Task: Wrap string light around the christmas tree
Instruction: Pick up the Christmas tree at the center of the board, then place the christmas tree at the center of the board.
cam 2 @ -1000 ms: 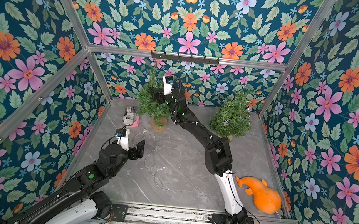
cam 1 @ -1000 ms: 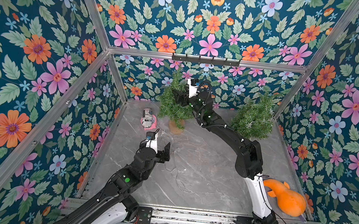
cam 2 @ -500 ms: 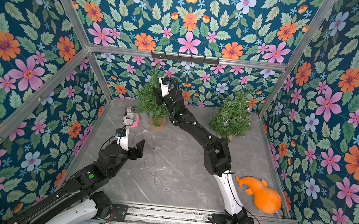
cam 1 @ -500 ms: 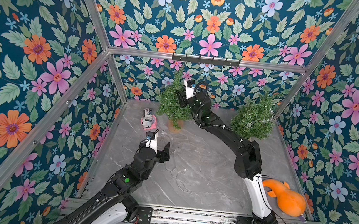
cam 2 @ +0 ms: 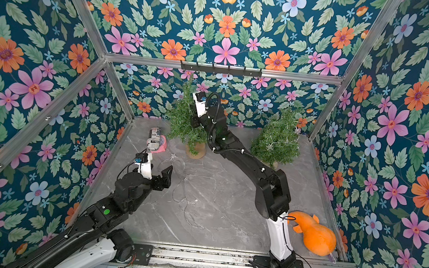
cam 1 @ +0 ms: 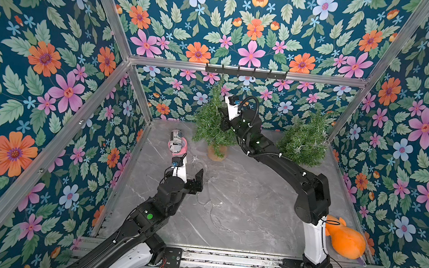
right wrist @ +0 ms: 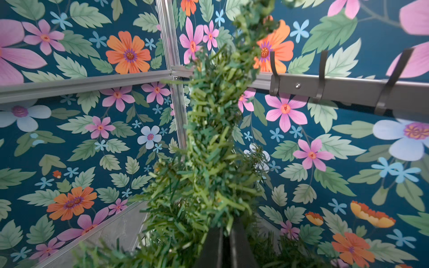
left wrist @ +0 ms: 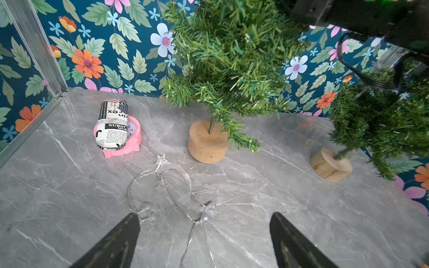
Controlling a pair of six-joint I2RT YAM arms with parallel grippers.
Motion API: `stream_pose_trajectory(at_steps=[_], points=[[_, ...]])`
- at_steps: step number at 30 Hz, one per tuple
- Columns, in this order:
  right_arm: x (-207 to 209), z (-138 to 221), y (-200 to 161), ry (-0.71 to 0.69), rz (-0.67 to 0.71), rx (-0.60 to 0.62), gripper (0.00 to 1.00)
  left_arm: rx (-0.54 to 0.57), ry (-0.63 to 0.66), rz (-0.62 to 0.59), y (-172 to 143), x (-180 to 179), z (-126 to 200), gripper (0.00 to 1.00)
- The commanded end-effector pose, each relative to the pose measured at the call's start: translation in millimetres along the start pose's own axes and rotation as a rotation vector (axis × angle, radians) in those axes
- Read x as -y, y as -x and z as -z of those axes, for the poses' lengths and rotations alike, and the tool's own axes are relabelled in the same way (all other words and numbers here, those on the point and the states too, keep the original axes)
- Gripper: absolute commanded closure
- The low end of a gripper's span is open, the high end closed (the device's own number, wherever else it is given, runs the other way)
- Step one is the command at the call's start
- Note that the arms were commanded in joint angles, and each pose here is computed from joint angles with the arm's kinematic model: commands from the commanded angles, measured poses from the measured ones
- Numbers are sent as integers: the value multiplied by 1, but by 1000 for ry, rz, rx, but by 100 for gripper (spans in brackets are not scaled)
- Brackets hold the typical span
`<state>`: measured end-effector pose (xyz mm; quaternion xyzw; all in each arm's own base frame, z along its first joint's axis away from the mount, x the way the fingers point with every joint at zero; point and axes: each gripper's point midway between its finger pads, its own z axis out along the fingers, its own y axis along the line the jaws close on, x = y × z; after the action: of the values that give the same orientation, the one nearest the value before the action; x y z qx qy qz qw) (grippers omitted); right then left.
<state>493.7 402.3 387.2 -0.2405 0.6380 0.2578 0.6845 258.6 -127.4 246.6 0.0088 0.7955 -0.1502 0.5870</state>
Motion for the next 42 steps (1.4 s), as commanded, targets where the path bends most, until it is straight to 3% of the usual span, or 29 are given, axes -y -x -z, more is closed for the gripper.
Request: stream_pose_trajectory(at_steps=[1,13,20,26,35,42], points=[[-4,23,51,9,22,163,100,31,-41,58,10,8,2,10],[-20,145,74,26,3,152,100,32,-164,226,13,29,3,13],[-36,207,48,45,-23,90,100,6,-194,319,6,34,1,14],[-45,250,17,65,-30,36,100,-53,-141,364,-9,24,1,16],[-49,284,-12,92,-39,-1,100,-82,-101,381,-19,14,5,17],[-55,299,-14,130,-31,-32,52,-80,-78,372,-22,8,7,17]])
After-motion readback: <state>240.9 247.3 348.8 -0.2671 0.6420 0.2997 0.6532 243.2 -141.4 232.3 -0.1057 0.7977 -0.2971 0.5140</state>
